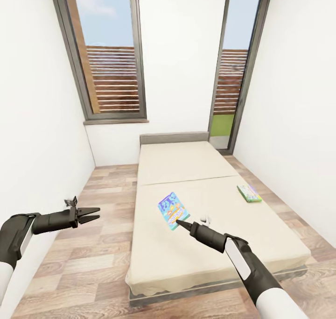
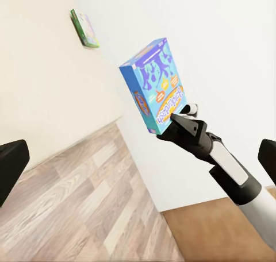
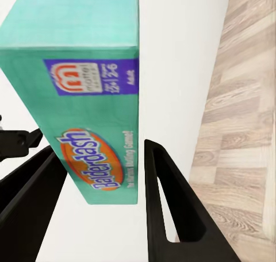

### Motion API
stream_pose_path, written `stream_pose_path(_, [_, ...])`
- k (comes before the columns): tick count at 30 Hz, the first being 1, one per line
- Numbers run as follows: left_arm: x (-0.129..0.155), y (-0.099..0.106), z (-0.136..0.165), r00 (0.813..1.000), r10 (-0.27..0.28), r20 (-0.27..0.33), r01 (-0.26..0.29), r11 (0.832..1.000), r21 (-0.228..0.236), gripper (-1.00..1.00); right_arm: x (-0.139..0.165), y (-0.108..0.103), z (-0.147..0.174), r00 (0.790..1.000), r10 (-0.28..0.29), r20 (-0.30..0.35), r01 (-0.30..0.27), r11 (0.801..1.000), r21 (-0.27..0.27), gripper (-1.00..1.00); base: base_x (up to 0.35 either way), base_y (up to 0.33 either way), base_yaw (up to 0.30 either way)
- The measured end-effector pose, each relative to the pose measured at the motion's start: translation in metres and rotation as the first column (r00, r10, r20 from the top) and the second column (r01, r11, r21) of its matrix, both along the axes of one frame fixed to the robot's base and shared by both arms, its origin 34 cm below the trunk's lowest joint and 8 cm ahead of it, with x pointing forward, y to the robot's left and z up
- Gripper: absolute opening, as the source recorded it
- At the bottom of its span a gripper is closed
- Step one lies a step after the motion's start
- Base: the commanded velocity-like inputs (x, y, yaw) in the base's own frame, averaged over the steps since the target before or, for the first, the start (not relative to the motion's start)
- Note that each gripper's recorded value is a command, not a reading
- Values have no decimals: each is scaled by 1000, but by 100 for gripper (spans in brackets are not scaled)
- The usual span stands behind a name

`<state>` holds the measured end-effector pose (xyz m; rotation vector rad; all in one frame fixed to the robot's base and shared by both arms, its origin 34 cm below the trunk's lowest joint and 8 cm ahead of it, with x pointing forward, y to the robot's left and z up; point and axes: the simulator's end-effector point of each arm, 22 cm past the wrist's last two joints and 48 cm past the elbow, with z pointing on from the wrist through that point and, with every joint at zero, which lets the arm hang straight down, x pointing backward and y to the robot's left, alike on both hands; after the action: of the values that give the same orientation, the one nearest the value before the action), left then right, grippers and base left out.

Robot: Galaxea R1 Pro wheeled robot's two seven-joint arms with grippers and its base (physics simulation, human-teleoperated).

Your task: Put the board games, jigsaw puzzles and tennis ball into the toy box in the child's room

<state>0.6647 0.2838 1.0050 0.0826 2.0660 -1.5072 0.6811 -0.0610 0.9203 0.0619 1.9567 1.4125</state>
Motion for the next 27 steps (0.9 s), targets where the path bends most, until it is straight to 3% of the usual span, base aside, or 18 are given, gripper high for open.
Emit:
stream_pose_path(18, [-5, 0, 32, 1000, 0, 20, 0, 1000, 0, 100, -7, -1, 38, 999, 19, 36, -19, 999, 25, -100, -1, 0, -220])
stream_pose_path(27, [-9, -1, 47, 1000, -2, 29, 2, 1000, 0, 100, -10, -17, 54, 998, 17, 58, -18, 1000, 21, -100, 0, 0, -220])
